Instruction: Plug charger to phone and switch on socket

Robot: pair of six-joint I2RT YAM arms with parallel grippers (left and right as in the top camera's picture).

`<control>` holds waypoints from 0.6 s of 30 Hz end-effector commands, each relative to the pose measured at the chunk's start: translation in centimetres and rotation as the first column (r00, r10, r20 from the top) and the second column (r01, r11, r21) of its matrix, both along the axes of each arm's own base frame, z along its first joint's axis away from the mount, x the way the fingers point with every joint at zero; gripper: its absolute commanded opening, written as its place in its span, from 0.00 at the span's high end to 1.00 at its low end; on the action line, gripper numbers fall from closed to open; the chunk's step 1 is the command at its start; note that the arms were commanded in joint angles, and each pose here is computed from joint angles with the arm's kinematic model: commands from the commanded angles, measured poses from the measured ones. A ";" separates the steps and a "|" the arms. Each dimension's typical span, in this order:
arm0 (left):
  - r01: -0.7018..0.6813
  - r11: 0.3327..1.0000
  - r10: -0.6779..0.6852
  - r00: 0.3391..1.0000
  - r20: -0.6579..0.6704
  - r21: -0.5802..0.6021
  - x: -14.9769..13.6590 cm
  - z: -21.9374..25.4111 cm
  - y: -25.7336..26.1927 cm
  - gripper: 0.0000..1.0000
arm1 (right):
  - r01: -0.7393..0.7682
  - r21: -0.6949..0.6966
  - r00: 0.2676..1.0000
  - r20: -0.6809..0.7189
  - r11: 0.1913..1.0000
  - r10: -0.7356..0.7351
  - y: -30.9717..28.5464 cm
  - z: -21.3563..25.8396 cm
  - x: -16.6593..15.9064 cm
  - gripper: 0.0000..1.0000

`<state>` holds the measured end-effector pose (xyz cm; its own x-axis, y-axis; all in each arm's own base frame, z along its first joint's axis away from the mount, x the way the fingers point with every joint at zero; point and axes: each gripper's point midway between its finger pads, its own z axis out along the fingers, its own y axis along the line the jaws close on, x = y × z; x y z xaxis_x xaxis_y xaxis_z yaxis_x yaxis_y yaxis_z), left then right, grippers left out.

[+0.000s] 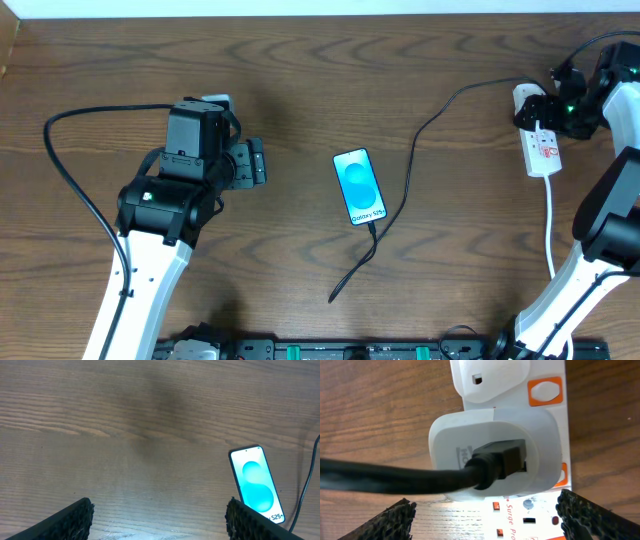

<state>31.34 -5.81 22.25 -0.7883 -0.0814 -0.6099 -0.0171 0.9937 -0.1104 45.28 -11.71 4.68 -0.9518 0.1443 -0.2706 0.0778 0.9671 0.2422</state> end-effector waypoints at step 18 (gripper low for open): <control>-0.001 1.000 0.001 1.000 0.003 0.015 0.1 0.1 0.2 0.16 | -0.008 0.064 0.997 0.080 0.998 0.003 1.4 0.8 0.8 0.11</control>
